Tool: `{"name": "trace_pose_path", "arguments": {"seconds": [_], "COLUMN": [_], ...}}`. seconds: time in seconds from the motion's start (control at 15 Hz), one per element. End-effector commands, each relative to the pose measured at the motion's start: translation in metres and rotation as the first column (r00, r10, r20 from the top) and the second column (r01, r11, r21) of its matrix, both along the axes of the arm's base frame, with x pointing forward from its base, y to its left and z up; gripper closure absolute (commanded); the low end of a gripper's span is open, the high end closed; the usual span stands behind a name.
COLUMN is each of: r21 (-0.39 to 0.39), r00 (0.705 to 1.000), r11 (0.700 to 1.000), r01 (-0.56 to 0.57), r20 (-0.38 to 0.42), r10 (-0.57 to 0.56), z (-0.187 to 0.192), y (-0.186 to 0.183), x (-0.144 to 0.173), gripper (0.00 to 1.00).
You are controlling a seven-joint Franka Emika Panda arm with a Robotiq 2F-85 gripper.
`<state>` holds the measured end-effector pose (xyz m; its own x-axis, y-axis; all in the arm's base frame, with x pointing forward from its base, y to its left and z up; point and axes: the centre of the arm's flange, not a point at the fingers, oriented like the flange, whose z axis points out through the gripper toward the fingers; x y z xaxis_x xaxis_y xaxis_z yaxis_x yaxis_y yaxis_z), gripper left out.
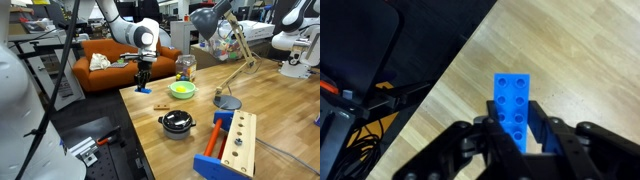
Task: Put the Lego on the tool box
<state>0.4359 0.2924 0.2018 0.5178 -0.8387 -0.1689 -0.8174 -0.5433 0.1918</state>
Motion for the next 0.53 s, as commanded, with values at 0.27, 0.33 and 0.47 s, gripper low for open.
{"name": "trace_pose_path", "arguments": {"seconds": [0.27, 0.33, 0.47], "r21": [-0.001, 0.002, 0.009], "r00": [0.942, 0.927, 0.893], "r11": [0.945, 0.929, 0.894], "r01": [0.328, 0.37, 0.448], "r20": [0.068, 0.061, 0.05], "r10": [-0.327, -0.369, -0.448], "z": [0.048, 0.051, 0.055], "y": [-0.107, -0.12, -0.146], "x": [-0.022, -0.025, -0.033], "gripper": [0.9, 0.9, 0.9]}}
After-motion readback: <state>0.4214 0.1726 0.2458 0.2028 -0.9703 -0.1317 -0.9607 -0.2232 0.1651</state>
